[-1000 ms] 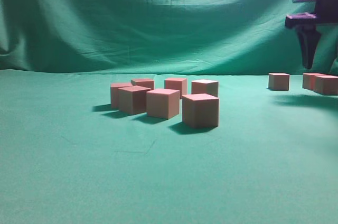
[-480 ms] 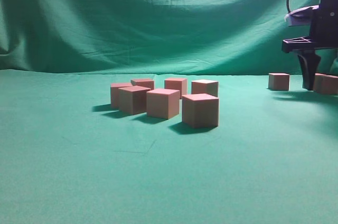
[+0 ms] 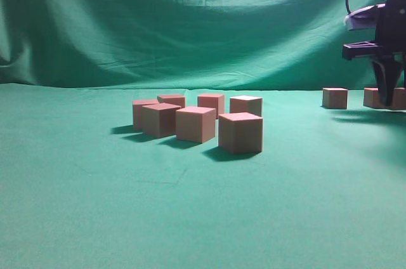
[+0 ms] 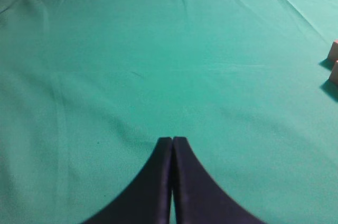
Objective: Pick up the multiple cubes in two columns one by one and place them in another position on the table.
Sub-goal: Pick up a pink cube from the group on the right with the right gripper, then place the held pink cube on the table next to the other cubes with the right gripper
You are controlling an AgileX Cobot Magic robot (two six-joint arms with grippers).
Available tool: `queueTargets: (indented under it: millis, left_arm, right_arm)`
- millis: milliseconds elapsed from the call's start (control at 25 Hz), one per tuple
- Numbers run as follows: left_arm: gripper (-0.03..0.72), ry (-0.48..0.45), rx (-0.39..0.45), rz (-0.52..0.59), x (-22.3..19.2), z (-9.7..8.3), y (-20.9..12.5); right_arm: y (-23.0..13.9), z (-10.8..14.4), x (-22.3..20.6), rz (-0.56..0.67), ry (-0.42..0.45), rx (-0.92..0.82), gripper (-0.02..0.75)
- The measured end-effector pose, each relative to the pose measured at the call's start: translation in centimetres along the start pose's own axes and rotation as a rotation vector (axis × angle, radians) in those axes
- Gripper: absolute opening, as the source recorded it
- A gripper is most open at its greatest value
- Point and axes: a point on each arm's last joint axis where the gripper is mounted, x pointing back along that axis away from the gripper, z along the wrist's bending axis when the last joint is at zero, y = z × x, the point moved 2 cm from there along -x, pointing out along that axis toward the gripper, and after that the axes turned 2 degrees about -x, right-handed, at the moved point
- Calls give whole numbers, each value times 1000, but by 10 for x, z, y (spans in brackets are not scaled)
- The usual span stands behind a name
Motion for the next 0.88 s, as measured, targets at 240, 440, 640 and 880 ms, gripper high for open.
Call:
queueTargets:
  millis: [240,440,640,880]
  left_arm:
    - [0,0,0,0,0,0,0]
    - [0,0,0,0,0,0,0]
    - [0,0,0,0,0,0,0]
    - [0,0,0,0,0,0,0]
  right_arm:
    - [1,1,61,-53,38,-28,262]
    - [-17,12,145,-145,60,5,262]
    - [-55,53,194,-206,133,123,262]
    - [-127,117,182,-118,191,358,262]
